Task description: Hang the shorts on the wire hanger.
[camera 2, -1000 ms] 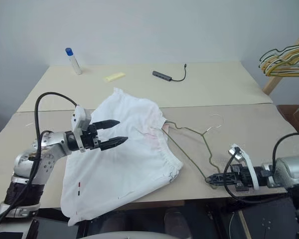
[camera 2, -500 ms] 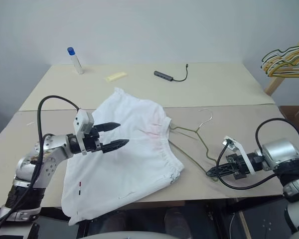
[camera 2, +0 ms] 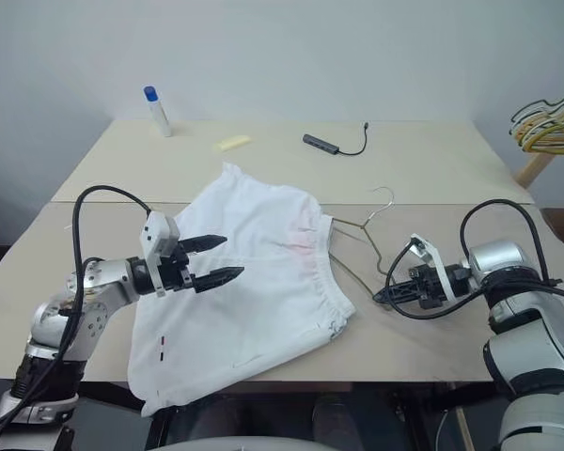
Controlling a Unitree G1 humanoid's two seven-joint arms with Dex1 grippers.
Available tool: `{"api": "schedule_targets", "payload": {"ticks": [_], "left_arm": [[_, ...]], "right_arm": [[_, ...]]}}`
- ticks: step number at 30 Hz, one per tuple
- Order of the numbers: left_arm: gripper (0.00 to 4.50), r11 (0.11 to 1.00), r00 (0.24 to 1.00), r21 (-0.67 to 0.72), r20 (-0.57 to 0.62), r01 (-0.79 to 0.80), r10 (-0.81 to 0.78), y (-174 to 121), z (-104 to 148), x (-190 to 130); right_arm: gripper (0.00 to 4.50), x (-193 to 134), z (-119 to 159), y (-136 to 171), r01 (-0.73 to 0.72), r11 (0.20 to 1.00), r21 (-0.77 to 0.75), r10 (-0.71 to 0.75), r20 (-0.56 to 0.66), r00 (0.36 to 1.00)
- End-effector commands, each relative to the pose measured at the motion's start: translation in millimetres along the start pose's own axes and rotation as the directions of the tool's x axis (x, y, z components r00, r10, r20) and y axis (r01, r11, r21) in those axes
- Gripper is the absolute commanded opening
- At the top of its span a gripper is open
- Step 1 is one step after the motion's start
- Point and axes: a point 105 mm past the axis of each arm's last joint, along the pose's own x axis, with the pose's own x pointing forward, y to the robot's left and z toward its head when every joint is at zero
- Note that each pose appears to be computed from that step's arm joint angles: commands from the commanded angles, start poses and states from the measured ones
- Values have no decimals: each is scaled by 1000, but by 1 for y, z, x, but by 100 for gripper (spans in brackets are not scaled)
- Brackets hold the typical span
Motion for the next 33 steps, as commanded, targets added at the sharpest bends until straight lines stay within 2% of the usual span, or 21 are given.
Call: {"api": "schedule_targets", "payload": {"ticks": [1,5,8,12,15,19,21,25,30,33], "left_arm": [[447,999,999,50,32,3,-5,-3,12,1],[447,998,999,58,32,26,-27,-5,13,3],[447,992,998,117,23,56,-59,-6,17,-5],[447,983,999,184,39,8,-15,12,31,-19],[447,967,996,248,71,-62,46,33,50,-28],[447,925,986,353,133,-142,100,58,88,-43],[447,904,983,404,165,-140,78,63,108,-50],[447,874,988,486,135,1,-76,54,125,-54],[447,796,972,564,-51,218,-230,42,116,-41],[447,758,953,584,-107,292,-284,41,116,-32]], "right_arm": [[0,-6,17,17,-75,993,-93,83,84,993],[0,-5,25,27,-42,976,-215,66,104,992],[0,-2,27,39,26,928,-372,8,91,996],[0,2,29,54,86,860,-504,-37,107,994],[0,5,32,67,136,785,-605,-71,131,989],[0,9,34,80,208,620,-756,-174,126,977],[0,12,32,81,227,541,-810,-242,108,964],[0,21,34,84,228,429,-874,-294,103,950],[0,35,40,92,212,337,-917,-301,109,947],[0,40,45,101,207,291,-934,-298,116,947]]}}
